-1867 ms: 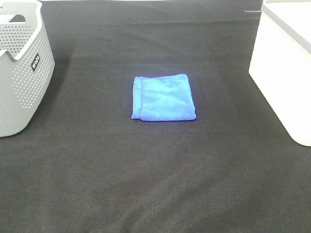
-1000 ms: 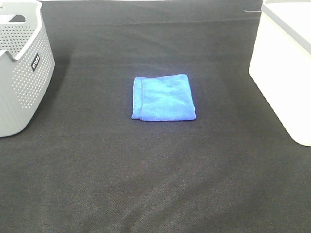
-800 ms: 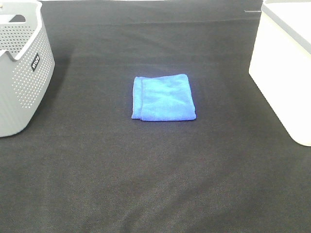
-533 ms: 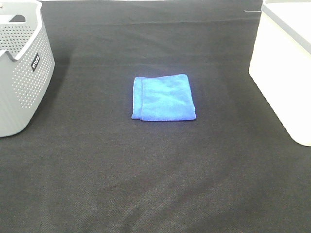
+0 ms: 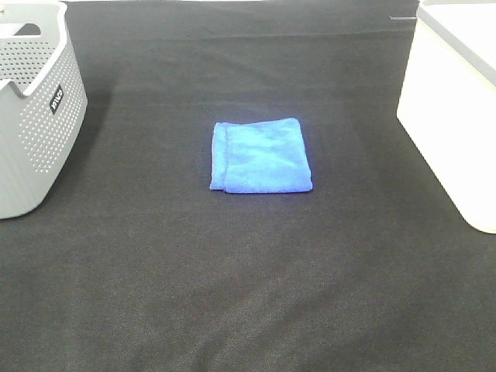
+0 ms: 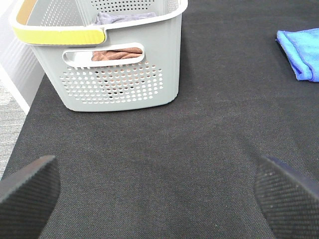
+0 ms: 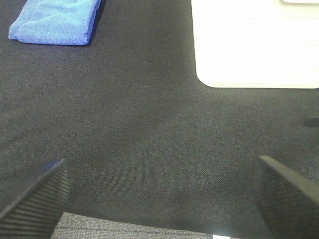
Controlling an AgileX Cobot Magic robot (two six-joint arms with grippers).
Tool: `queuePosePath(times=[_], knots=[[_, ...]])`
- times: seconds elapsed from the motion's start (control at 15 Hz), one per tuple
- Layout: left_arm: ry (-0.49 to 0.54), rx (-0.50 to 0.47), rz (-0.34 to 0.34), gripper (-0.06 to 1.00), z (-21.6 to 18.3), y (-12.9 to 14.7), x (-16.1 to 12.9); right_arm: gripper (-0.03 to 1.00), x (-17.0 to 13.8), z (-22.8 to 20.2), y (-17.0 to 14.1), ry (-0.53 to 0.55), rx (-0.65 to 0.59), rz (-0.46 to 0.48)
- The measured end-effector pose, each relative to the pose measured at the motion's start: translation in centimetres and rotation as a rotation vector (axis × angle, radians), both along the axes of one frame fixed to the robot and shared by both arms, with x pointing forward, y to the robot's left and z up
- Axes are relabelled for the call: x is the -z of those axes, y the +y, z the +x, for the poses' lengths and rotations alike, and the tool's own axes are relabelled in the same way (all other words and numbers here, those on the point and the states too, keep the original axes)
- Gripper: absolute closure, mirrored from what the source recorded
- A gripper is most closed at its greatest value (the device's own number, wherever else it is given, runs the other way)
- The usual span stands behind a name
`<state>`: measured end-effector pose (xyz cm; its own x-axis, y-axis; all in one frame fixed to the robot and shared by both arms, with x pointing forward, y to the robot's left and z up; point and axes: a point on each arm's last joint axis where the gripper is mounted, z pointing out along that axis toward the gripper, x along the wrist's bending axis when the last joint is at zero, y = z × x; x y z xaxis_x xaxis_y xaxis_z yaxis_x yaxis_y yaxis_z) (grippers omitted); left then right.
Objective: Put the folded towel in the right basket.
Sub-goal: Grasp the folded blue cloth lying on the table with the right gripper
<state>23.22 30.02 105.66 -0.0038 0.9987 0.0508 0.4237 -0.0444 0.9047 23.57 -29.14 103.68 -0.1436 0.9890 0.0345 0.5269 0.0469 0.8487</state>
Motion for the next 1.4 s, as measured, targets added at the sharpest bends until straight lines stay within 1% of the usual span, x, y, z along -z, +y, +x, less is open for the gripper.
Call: queuePosePath(times=[1.4], knots=[[0.0, 0.002, -0.003, -0.04, 0.0, -0.03, 0.0, 0.01, 0.0, 0.0, 0.0, 0.0, -0.001, -0.001]])
